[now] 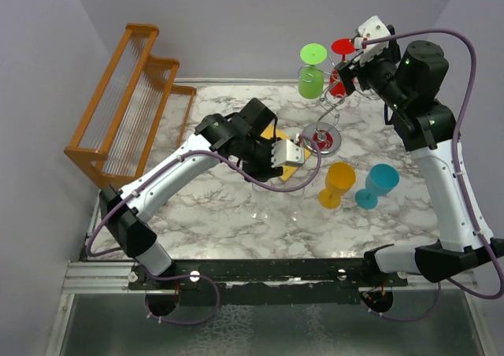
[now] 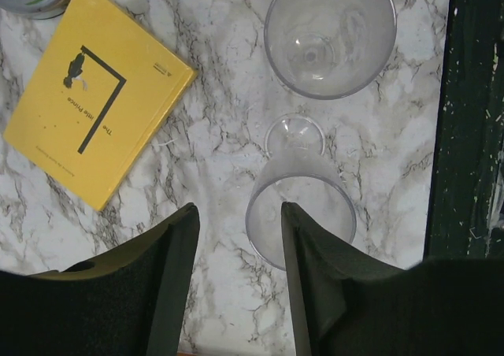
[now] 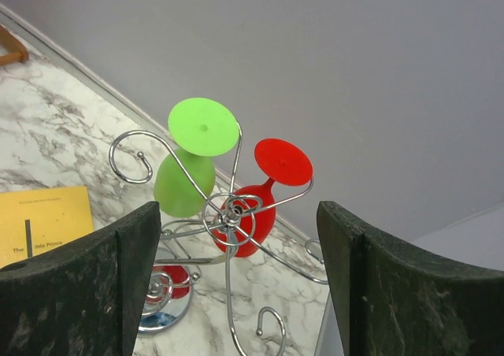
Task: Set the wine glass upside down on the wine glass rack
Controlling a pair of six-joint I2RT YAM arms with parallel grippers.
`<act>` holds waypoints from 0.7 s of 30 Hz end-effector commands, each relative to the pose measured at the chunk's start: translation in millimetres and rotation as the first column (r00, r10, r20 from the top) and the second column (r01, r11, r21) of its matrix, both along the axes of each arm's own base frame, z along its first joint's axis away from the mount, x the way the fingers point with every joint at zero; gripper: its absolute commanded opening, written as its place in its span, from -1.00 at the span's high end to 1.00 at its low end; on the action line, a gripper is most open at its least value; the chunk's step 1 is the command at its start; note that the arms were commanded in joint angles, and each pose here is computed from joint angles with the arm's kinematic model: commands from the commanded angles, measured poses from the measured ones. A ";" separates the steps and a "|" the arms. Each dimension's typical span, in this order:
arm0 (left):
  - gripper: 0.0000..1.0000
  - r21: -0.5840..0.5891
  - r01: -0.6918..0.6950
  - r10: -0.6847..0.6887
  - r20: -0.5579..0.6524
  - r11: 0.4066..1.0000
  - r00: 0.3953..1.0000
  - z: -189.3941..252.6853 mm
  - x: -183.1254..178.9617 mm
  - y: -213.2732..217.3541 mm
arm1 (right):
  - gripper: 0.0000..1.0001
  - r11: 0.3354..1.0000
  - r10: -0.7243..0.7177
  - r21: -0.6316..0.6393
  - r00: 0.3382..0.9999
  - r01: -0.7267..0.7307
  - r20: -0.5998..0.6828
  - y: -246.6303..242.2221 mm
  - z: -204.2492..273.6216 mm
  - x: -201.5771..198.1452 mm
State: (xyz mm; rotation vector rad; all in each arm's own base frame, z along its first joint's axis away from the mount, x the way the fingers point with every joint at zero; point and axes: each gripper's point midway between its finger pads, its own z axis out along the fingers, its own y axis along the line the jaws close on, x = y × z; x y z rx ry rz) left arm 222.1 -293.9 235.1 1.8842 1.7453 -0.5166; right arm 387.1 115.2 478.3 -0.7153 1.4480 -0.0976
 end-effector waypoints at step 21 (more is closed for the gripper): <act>1.00 0.251 0.015 -0.033 0.066 0.968 0.997 -23.5 4.2 27.9 | -0.60 1.000 0.010 -0.005 1.000 -0.010 -0.012 -2.8 -6.2 -0.9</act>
